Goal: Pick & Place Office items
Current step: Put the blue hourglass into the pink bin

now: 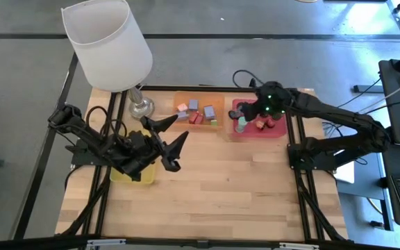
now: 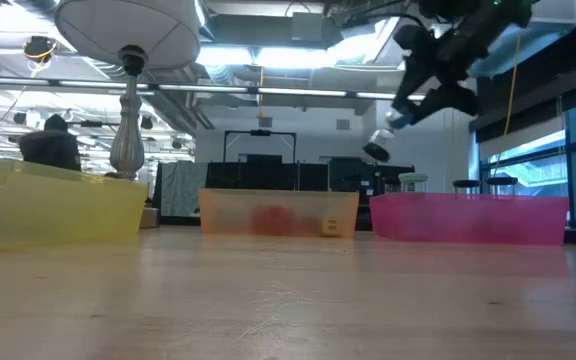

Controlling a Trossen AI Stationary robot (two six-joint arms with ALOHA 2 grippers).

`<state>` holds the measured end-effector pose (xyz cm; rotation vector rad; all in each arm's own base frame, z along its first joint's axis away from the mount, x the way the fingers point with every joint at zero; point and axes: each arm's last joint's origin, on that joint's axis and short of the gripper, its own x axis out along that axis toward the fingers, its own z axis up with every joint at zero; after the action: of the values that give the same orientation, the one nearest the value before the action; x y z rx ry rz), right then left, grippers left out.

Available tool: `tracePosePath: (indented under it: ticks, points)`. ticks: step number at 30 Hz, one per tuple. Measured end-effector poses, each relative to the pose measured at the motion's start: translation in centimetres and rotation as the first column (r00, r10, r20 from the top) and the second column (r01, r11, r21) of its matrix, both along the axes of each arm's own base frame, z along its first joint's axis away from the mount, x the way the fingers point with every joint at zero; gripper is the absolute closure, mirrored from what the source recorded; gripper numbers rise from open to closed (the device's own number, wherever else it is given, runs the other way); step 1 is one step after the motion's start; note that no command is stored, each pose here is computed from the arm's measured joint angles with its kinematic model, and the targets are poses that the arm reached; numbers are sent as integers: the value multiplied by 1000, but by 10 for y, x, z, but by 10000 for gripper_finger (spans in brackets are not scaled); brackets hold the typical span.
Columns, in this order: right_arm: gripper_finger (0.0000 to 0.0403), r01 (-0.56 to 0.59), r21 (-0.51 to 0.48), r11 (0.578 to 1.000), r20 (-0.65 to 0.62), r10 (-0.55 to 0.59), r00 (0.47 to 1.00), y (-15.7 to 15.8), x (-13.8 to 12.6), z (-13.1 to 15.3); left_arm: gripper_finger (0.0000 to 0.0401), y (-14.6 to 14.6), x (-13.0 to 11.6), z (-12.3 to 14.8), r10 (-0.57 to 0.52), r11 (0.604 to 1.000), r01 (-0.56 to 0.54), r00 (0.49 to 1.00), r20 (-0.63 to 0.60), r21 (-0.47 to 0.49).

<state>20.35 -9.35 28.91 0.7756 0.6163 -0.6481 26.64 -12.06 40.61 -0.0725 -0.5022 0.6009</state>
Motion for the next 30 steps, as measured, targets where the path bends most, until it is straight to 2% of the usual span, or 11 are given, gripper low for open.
tracePosePath:
  ticks: [10,16,21,30]
  points:
    - [183,56,-65,996,-143,-65,988,-13,-50,8,116,6,0,-3,96,990,-101,994,-55,-98]
    - [183,101,-136,986,-307,-138,942,-17,-65,3,114,13,4,-3,113,985,-117,993,-42,-128]
    - [183,127,-166,978,-350,-179,919,-23,-63,-1,115,18,9,-6,123,983,-129,991,-56,-131]
    - [183,118,-104,987,-449,-153,880,-40,-41,-27,116,34,18,-9,187,975,-197,977,-101,-101]
